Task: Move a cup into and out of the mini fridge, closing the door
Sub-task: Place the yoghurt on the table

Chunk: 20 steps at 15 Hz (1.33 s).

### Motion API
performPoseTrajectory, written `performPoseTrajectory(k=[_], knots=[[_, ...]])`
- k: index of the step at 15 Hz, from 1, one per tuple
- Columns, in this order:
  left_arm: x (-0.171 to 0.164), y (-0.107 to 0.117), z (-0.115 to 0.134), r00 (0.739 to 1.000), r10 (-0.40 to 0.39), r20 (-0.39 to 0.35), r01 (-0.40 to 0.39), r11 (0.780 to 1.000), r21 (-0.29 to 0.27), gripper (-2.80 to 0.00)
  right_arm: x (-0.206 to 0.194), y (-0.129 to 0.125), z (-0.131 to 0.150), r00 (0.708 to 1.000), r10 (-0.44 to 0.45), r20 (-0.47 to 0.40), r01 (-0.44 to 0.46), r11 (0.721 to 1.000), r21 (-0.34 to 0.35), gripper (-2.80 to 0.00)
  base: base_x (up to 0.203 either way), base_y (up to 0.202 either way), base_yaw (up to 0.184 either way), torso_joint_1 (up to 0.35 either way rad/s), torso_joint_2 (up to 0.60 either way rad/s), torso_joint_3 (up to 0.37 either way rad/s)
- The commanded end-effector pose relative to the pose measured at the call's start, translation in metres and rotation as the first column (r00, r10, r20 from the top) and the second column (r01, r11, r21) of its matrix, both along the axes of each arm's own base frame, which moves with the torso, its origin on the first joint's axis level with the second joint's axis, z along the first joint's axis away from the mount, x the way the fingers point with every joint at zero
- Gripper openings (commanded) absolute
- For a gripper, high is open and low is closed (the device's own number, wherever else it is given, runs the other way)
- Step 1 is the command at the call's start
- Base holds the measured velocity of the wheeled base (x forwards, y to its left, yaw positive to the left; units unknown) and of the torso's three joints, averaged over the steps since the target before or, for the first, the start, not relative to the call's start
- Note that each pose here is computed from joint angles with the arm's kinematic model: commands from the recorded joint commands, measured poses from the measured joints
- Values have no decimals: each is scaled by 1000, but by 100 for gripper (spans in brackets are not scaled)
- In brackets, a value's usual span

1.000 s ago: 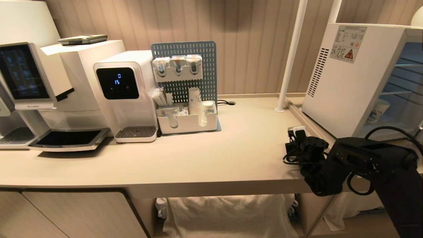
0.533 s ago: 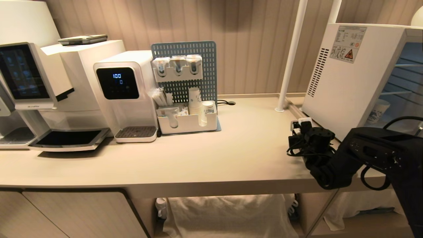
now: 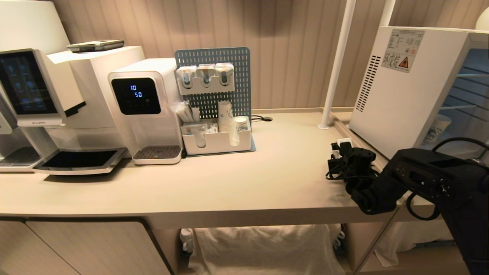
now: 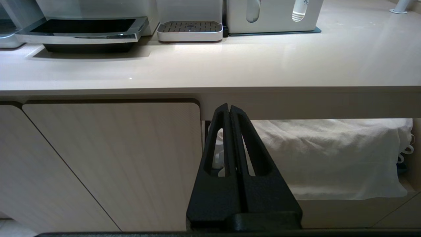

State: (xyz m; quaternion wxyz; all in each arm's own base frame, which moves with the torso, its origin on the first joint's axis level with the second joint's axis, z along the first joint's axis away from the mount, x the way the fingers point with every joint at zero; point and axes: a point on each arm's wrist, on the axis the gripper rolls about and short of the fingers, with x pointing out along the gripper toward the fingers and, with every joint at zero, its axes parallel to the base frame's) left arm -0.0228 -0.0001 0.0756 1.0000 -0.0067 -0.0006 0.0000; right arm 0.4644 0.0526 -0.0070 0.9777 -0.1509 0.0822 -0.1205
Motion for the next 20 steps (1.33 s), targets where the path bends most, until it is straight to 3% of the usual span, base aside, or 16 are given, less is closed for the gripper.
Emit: performPoseTrajectory(k=[1, 5, 7, 13, 15, 20], knots=[[0, 0, 0, 1000, 0, -1, 0, 1000, 0, -280, 4, 1, -11, 1000, -1, -14, 1, 1000, -4, 0, 0, 0, 0, 0, 0, 0], [0, 0, 0, 1000, 0, -1, 0, 1000, 0, -280, 6, 1, -18, 1000, -2, -21, 2, 1000, -2, 0, 0, 0, 0, 0, 0, 0], [0, 0, 0, 1000, 0, -1, 0, 1000, 0, -280, 5, 0, -6, 1000, -6, 6, 6, 1000, 11, 0, 0, 0, 0, 0, 0, 0], [0, 0, 0, 1000, 0, -1, 0, 1000, 0, -280, -30, -4, 112, 988, -22, 153, 13, 998, 61, 0, 0, 0, 0, 0, 0, 0], [0, 0, 0, 1000, 0, -1, 0, 1000, 0, -280, -51, -7, 139, 991, -21, 132, 14, 998, 59, 0, 0, 0, 0, 0, 0, 0], [0, 0, 0, 1000, 0, -1, 0, 1000, -8, -280, -42, -5, 114, 999, -33, 39, 32, 999, 44, 0, 0, 0, 0, 0, 0, 0]])
